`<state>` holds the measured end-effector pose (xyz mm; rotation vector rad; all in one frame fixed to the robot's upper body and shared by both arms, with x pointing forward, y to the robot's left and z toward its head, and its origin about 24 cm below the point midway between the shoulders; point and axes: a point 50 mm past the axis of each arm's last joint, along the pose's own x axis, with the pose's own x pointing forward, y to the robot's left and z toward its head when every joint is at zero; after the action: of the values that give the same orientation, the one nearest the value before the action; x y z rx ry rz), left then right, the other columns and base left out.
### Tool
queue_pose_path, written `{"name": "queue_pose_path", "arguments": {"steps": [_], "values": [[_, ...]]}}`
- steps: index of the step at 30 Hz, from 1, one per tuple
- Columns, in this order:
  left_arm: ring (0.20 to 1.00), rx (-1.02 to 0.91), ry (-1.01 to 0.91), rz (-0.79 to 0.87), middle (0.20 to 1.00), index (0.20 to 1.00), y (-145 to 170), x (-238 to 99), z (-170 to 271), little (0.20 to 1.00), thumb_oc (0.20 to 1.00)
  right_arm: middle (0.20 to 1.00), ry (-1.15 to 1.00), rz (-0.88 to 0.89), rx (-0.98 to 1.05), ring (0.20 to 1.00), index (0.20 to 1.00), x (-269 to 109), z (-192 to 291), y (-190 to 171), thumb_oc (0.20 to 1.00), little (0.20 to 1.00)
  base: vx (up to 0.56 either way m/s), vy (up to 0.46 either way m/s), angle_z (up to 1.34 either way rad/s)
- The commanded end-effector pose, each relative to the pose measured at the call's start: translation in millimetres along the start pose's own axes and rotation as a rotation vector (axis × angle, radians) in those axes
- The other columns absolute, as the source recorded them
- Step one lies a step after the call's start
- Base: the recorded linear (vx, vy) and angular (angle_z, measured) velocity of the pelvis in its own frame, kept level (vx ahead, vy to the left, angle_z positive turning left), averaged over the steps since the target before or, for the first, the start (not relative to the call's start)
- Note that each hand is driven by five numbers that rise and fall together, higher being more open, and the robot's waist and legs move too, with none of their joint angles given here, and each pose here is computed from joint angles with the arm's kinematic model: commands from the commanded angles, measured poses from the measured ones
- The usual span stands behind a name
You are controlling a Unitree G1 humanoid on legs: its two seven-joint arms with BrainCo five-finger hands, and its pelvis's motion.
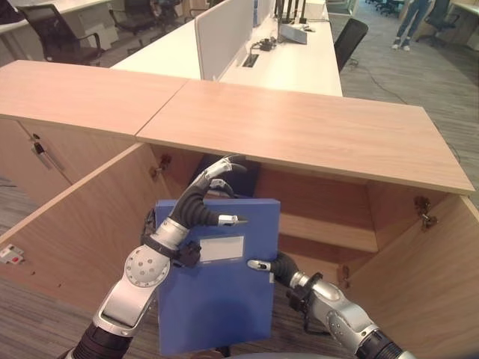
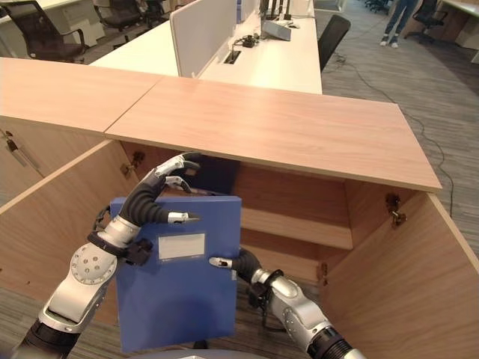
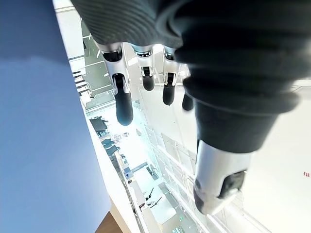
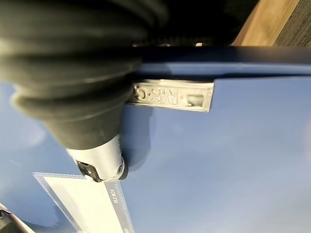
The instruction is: Put the empty folder in the office cabinet
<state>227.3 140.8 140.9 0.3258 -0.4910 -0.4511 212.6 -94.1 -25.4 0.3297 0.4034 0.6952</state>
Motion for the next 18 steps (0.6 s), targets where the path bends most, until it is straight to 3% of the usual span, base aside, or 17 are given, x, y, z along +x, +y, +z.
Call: {"name": "queue_pose_path", "arguments": {"steps": [1, 9, 18], "values": [[1.000, -0.039, -0.035, 0.049, 1.000, 1.000, 8, -1, 2, 1.000, 1.000, 0.200, -0.126, 0.060, 0.085, 0.200, 0.200, 12, 15, 14, 0.200, 0.200, 0.00, 0.000, 0.00], [1.000, -0.094, 0.029, 0.050, 1.000, 1.000, 6, -11, -8, 1.000, 1.000, 0.200, -0.086, 0.022, 0.119, 0.200, 0.200, 6, 1, 9, 0.200, 0.200, 0.00, 0.000, 0.00], [1.000, -0.395, 0.205, 0.011, 1.000, 1.000, -12, -29, -40, 1.000, 1.000, 0.200, -0.004, -0.089, 0.159, 0.200, 0.200, -9, -23, -7, 0.200, 0.200, 0.00, 0.000, 0.00]]}}
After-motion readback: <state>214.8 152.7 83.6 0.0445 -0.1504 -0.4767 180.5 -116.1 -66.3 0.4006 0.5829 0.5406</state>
